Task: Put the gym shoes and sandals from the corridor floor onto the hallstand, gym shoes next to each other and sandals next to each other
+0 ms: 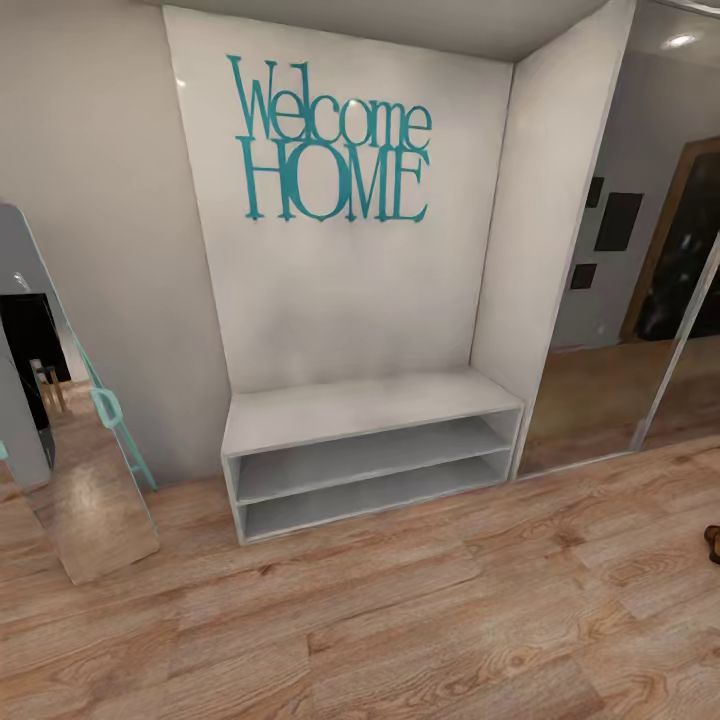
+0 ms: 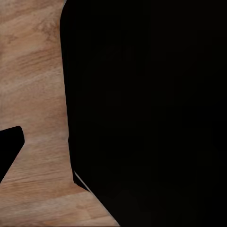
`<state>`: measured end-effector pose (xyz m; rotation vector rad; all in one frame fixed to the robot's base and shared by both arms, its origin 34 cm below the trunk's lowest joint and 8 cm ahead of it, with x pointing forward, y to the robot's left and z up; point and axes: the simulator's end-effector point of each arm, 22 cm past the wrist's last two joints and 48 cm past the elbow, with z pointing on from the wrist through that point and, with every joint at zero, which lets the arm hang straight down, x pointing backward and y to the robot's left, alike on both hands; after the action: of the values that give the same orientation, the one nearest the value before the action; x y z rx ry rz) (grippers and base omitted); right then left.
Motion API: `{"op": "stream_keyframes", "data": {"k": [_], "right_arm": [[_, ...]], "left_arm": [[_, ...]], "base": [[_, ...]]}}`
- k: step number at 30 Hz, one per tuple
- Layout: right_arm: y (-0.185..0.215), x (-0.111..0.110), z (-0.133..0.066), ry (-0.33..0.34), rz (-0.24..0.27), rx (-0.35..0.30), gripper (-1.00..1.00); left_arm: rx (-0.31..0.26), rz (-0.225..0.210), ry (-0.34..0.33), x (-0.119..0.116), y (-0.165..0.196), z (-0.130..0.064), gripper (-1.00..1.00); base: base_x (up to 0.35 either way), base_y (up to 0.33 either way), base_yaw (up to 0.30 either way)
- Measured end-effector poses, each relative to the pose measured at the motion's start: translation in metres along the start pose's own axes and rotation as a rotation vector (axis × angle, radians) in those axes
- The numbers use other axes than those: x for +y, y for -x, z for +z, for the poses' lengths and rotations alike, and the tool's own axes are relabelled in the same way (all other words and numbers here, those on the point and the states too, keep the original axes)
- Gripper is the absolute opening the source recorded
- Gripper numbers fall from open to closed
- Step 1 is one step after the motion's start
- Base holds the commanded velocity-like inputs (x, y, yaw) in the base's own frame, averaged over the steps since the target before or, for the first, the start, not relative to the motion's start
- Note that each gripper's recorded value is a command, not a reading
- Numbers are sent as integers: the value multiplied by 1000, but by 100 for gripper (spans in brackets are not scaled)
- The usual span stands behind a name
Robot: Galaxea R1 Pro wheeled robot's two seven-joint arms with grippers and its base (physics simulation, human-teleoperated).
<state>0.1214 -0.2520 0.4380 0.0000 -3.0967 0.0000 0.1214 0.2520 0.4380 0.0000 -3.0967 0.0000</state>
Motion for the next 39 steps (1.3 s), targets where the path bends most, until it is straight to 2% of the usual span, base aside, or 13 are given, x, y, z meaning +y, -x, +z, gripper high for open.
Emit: {"op": "stream_keyframes", "data": {"k": [6,19,23,31,35,39], "right_arm": [[21,22,-1,23,-4,-50,100],[26,26,-1,26,-5,-69,100],[34,23,-2,23,-6,-96,100],[66,-8,-5,-19,-6,-186,100],[82,-26,-8,-42,-1,-231,100],[103,-45,-13,-66,10,-284,100]], "left_arm": [[-3,1,-5,-2,1,0,100],[-2,-2,-6,-3,1,0,100],[-25,3,-6,-3,8,0,100],[-116,6,18,15,41,-2,100],[-185,3,43,32,75,-6,100],[-253,-11,53,37,108,-11,100]], "base": [[0,0,0],[0,0,0],[0,0,0],[0,0,0],[0,0,0],[0,0,0]]}}
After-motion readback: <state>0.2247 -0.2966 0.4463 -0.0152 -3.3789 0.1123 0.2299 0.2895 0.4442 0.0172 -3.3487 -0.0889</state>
